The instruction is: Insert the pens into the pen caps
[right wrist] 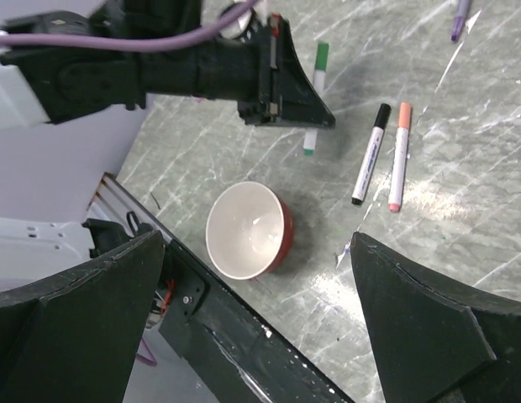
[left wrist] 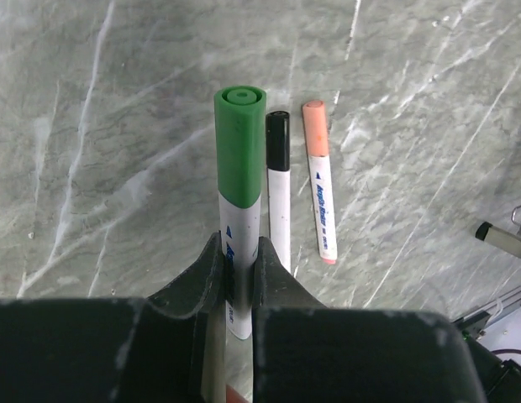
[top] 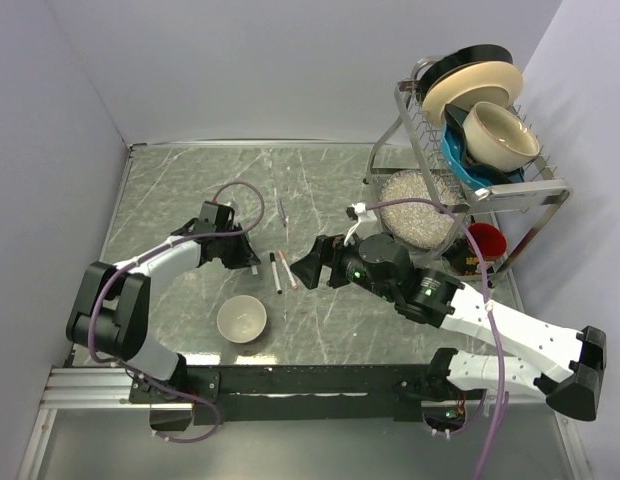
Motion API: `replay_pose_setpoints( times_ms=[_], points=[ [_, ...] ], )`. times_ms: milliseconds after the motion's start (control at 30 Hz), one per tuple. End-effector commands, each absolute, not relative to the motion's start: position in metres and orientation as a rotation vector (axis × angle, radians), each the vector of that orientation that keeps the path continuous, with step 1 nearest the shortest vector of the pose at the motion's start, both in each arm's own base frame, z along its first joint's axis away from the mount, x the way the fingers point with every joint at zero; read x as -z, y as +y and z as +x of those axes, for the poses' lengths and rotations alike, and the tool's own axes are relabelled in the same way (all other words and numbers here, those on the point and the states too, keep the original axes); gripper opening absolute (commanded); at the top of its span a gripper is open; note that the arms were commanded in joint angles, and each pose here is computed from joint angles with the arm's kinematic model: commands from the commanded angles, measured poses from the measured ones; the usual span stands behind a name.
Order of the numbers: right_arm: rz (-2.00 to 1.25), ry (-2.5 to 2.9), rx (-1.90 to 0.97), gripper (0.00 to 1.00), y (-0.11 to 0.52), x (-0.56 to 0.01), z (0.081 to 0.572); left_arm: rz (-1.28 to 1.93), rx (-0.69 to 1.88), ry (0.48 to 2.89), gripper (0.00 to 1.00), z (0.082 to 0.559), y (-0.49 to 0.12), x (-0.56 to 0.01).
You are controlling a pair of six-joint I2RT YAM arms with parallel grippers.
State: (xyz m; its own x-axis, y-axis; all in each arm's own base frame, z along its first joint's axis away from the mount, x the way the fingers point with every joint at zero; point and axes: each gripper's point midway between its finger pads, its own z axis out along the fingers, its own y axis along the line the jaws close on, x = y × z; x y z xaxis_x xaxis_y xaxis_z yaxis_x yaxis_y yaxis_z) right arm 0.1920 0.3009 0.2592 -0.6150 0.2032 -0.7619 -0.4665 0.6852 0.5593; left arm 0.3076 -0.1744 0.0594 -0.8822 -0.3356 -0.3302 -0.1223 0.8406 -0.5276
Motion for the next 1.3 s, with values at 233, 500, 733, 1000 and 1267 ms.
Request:
replay_pose_setpoints(
  times_ms=[233, 500, 733, 1000, 1267],
  points=[
    [-0.197, 2.005, -0.964, 1.0, 0.304, -0.263, 0.199, -0.338, 0.722, 2.631, 0.24, 0.3, -0.186, -0.049],
    [-0.203, 2.008, -0.982, 1.0, 0.309, -0.265, 0.198, -0.346, 0.659, 2.672, 0.29, 0.289, -0.18, -0.039],
    [-0.221, 1.998, -1.004, 1.0, 0.31, -0.266, 0.194, -0.341, 0.568, 2.572, 0.41, 0.315, -0.17, -0.079],
    [-0.237, 2.013, -0.971, 1.0, 0.306, -0.258, 0.194, -0.377, 0.585, 2.348, 0.6, 0.393, -0.163, -0.149],
    [-0.257, 2.025, -0.997, 0.99, 0.31, -0.253, 0.19, -0.339, 0.611, 2.292, 0.52, 0.474, -0.187, -0.153]
  ],
)
